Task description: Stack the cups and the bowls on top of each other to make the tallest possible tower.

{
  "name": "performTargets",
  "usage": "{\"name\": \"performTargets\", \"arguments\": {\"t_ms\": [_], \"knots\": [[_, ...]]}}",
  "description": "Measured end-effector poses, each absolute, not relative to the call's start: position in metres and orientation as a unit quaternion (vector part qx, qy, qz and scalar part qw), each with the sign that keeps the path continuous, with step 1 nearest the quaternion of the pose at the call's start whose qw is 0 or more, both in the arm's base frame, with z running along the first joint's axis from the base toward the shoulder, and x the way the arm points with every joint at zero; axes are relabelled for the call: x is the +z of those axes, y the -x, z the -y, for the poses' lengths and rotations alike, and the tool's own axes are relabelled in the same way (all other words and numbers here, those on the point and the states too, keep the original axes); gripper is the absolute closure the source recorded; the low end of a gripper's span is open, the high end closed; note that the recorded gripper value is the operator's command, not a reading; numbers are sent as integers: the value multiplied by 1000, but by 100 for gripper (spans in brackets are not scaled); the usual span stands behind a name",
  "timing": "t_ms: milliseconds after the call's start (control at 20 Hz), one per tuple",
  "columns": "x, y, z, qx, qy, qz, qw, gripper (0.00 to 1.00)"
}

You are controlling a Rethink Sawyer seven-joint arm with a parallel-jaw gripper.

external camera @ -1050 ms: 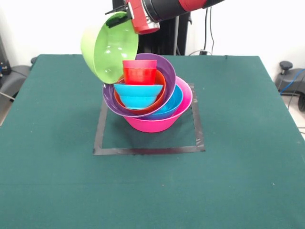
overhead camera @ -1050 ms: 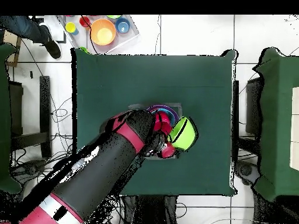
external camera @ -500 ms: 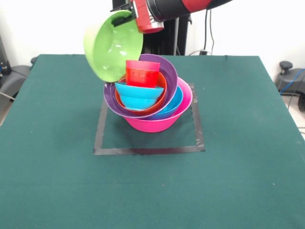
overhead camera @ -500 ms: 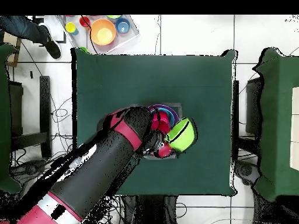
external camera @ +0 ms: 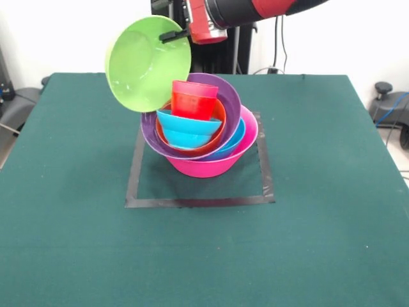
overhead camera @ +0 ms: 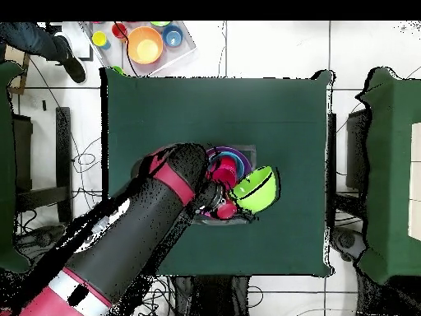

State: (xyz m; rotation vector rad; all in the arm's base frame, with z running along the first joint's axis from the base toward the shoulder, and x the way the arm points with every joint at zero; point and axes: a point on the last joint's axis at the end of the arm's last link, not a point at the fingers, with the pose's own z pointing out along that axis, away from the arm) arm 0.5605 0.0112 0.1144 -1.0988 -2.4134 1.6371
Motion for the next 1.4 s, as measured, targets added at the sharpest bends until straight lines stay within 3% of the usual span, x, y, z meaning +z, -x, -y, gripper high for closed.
{"name": "performTargets", "arguments": {"t_ms": [450, 950, 1400], "knots": [[134, -573, -24, 532, 375, 758, 36, 0], [189, -590, -29, 517, 420, 744, 52, 0], [192, -609, -24, 497, 430, 752, 48, 0]]}}
